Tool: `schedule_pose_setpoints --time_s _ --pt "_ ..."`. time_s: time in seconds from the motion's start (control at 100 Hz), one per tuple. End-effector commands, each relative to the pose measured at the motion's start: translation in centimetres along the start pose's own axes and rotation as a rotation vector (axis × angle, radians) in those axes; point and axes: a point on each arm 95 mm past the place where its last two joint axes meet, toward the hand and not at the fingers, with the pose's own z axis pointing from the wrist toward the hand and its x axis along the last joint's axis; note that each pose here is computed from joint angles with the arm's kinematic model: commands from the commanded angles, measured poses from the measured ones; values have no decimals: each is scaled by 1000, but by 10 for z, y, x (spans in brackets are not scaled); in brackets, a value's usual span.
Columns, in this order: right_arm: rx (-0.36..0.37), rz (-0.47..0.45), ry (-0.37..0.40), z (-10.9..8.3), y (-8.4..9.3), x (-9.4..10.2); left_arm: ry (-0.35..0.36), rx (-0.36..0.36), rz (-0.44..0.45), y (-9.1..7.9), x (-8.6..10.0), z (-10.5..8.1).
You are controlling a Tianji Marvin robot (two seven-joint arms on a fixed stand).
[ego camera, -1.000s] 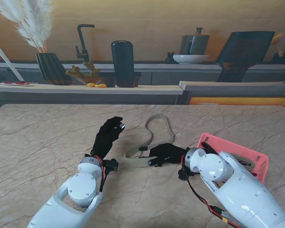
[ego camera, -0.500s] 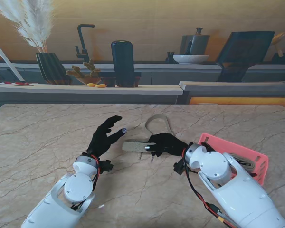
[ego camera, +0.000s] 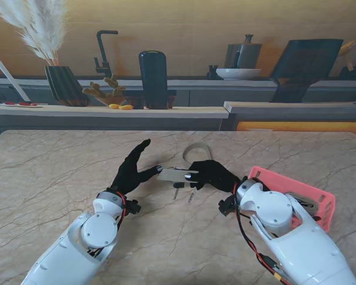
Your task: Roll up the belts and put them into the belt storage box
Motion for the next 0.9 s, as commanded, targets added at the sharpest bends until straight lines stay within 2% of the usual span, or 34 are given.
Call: schedule_pose_setpoints --time_s 0.0,0.22,0.39,0.58,0.89 --pt "0 1 24 -4 -2 5 -8 -11 -17 5 -1 -1" --pt "-24 -24 32 -9 5 6 5 -50 -66 3 -4 -4" --pt "-53 -33 37 -10 10 7 20 -110 -80 2 -6 -7" --pt "-88 -46 34 -12 15 6 41 -136 -84 1 -5 -9" --pt "-87 50 48 -6 11 8 78 -232 -83 15 5 -3"
